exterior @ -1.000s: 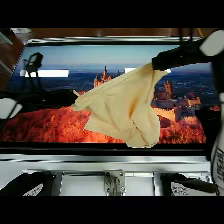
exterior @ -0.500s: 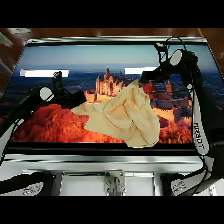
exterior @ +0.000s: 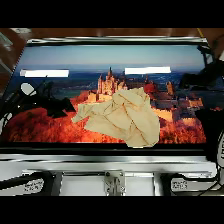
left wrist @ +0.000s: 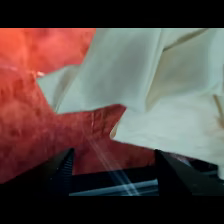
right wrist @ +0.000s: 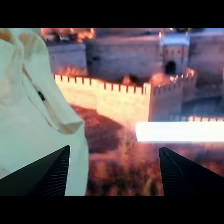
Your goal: Fold the shirts.
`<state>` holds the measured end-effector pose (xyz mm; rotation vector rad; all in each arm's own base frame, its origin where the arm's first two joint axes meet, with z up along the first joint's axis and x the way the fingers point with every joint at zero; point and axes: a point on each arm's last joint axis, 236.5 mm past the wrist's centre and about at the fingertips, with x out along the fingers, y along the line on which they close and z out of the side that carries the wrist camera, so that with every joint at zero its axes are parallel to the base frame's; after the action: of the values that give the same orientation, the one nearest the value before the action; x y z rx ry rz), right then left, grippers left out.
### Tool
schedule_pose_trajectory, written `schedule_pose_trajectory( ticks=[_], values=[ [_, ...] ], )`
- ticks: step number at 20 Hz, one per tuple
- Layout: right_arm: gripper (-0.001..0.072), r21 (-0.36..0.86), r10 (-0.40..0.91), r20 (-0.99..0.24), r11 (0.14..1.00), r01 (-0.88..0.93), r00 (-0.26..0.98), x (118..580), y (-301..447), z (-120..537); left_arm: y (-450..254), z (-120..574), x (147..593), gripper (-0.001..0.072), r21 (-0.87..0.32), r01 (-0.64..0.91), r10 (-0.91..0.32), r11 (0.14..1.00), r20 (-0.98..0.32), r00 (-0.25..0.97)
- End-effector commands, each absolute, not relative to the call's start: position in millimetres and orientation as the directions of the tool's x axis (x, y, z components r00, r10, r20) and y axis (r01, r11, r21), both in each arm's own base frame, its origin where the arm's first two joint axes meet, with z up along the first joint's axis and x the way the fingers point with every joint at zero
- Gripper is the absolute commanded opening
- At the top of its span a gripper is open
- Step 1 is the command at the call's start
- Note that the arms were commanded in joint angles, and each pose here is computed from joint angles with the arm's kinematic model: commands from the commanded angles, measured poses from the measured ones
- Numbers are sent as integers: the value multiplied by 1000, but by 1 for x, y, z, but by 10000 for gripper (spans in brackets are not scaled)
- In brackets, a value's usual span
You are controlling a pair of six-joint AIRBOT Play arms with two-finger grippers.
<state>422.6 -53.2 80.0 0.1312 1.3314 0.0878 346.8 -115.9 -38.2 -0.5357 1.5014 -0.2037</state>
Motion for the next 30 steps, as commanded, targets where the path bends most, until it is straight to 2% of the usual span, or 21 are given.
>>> schedule_pose_trajectory(
  ticks=[1,3,8,17,19,20,23,25,27,30],
  values=[
    [652,369,346,-923,920,130,170,385,-61,79,-135,-71,311,597,-505,-234,-520,831,-854,-4],
    [652,405,382,-910,901,155,158,380,-61,71,-151,-88,308,597,-530,-261,-545,807,-838,15],
    [652,405,376,-906,903,142,192,389,-62,68,-183,-113,317,596,-558,-301,-573,773,-818,45],
    [652,374,347,-919,918,133,186,388,-69,63,-196,-118,336,584,-590,-344,-589,730,-799,121],
    [653,362,343,-929,920,152,138,377,-71,49,-199,-119,334,424,-591,-347,-593,728,-797,113],
    [653,370,357,-928,915,162,106,370,-67,41,-201,-121,332,393,-588,-346,-593,731,-799,104],
    [653,395,400,-917,898,196,15,347,-57,14,-212,-129,321,369,-581,-344,-600,738,-798,60],
    [653,396,410,-912,893,213,-26,336,-54,2,-218,-133,313,190,-577,-347,-607,739,-794,26],
    [654,385,410,-909,895,228,-76,323,-53,-9,-219,-132,310,46,-582,-324,-612,746,-791,13],
    [654,405,459,-869,874,269,-184,290,-38,-33,-217,-129,311,44,-594,-286,-616,752,-788,17]
  ],
)
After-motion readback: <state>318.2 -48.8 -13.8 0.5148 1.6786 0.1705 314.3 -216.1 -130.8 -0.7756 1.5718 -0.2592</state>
